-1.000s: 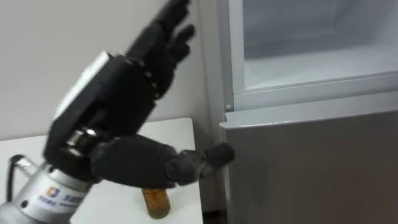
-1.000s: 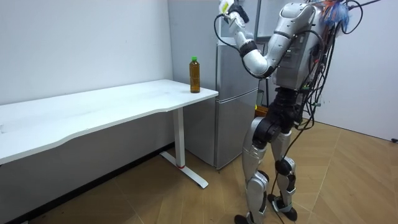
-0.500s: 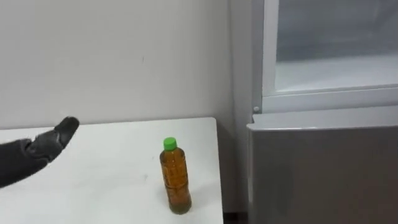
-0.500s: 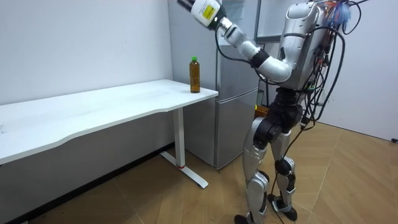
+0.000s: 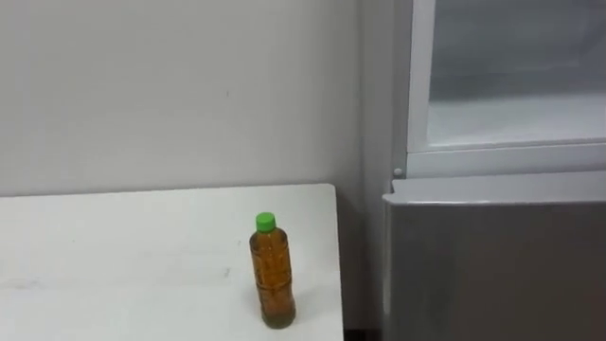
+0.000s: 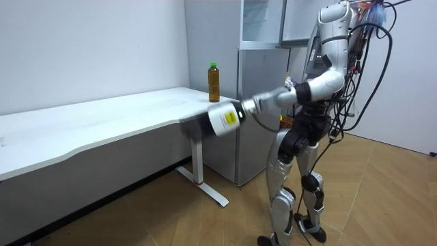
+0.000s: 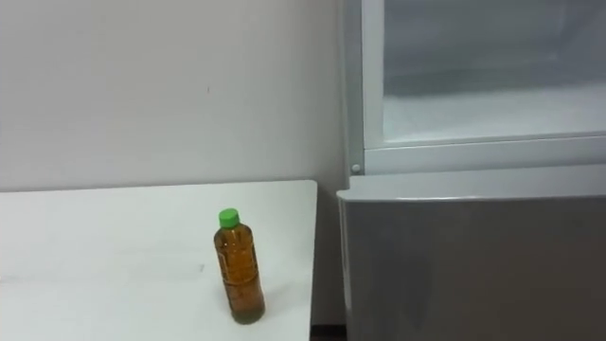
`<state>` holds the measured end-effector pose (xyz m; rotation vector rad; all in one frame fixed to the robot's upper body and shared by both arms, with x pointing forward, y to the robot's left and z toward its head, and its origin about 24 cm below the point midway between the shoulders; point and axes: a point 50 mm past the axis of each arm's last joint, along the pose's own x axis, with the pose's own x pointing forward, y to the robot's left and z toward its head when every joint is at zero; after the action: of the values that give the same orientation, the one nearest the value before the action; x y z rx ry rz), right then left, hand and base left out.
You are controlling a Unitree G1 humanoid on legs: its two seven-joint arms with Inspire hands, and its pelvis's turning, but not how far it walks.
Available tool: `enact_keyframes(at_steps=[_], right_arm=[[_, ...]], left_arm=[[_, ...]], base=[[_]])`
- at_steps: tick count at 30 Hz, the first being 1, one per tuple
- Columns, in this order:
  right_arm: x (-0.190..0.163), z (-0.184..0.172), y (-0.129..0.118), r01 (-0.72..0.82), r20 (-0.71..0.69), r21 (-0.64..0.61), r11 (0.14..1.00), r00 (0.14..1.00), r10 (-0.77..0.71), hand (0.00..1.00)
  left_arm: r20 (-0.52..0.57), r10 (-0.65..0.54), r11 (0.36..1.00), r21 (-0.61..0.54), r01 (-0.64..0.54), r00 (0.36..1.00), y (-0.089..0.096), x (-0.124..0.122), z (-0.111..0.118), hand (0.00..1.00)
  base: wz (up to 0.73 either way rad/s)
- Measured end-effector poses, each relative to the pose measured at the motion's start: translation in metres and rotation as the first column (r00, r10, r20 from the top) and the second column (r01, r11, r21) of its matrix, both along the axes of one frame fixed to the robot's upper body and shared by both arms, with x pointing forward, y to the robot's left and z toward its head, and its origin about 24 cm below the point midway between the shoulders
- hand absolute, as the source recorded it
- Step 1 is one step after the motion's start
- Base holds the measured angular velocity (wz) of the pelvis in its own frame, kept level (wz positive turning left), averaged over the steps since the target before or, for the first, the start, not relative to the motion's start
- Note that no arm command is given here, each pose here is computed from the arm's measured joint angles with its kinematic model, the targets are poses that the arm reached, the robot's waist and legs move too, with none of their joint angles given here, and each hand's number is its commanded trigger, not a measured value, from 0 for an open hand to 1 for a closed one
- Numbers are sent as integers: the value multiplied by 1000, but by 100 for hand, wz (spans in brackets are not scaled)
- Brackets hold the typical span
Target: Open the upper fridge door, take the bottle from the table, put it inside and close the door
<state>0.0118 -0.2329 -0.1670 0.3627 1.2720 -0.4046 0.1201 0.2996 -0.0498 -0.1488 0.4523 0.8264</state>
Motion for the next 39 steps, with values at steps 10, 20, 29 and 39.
enact_keyframes(at_steps=[10, 20, 29, 39], right_arm=[[-1, 0, -1, -3, 1, 5, 1000, 1000, 3, 0], [-1, 1, -4, -4, 5, 11, 1000, 1000, 4, 0], [5, -1, -3, -69, -16, 7, 998, 998, 69, 0], [17, -2, 4, -121, -8, -4, 993, 993, 121, 0]], left_arm=[[-399, 28, 969, -215, -123, 917, -33, -68, -83, 0], [-520, -9, 942, -292, -168, 854, -46, -104, -102, 0], [-578, -218, 925, -378, -21, 787, -64, -111, -113, 0], [-592, -383, 903, -403, 151, 709, -72, -104, -116, 0]], base=[[1], [1], [-1], [0]])
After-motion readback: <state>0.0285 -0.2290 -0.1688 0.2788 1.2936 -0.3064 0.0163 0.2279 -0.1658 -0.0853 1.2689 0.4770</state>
